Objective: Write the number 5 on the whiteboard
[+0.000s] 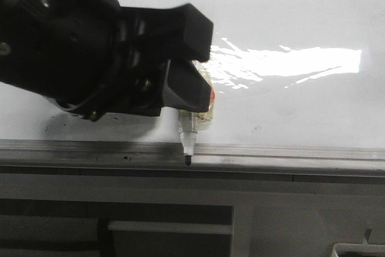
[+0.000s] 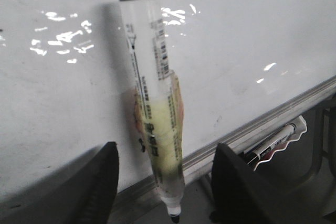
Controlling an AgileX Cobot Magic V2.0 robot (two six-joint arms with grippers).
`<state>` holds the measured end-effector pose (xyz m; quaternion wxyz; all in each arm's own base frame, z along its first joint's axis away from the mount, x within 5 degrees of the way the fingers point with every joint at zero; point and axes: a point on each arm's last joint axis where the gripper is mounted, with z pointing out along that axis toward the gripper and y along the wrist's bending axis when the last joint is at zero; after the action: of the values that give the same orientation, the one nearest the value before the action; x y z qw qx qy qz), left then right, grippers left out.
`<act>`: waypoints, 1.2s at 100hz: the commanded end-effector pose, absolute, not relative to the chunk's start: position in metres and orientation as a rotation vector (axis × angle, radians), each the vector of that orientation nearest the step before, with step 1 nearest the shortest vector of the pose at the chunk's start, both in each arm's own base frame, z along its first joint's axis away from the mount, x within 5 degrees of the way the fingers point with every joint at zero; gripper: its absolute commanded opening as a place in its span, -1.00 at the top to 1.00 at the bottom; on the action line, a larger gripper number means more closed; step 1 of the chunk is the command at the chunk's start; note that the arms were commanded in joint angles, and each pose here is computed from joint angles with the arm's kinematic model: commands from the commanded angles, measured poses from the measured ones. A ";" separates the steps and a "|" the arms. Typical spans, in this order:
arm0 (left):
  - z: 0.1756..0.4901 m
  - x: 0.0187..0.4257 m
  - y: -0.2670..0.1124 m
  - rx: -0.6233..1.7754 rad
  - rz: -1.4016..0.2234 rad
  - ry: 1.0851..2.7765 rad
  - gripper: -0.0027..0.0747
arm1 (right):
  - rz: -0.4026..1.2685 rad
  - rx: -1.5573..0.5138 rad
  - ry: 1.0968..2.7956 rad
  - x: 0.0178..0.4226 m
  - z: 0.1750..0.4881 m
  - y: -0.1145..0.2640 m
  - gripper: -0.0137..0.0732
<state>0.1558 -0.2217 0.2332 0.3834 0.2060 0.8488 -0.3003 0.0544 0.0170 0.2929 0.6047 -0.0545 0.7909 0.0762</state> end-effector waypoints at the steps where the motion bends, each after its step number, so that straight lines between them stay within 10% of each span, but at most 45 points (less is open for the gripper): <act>1: 0.242 0.161 -0.227 0.486 -0.777 2.121 -0.02 | 0.169 -0.115 1.747 0.057 0.309 0.016 -0.31; 21: 0.231 0.165 -0.231 0.487 -0.743 2.146 0.12 | 0.175 -0.119 1.741 0.057 0.310 0.016 -0.31; 47: 0.234 0.167 -0.230 0.464 -0.735 2.117 0.98 | 0.215 -0.139 1.731 0.056 0.312 0.019 -0.31; 120: 0.294 0.124 -0.188 1.449 -0.235 1.480 0.98 | 0.579 -1.066 1.655 0.097 0.341 0.104 -0.28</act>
<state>0.1240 -0.1863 0.2749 0.4577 0.5976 0.6502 -0.1031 0.0873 0.0923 0.3304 0.4995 -0.4453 0.7071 0.2283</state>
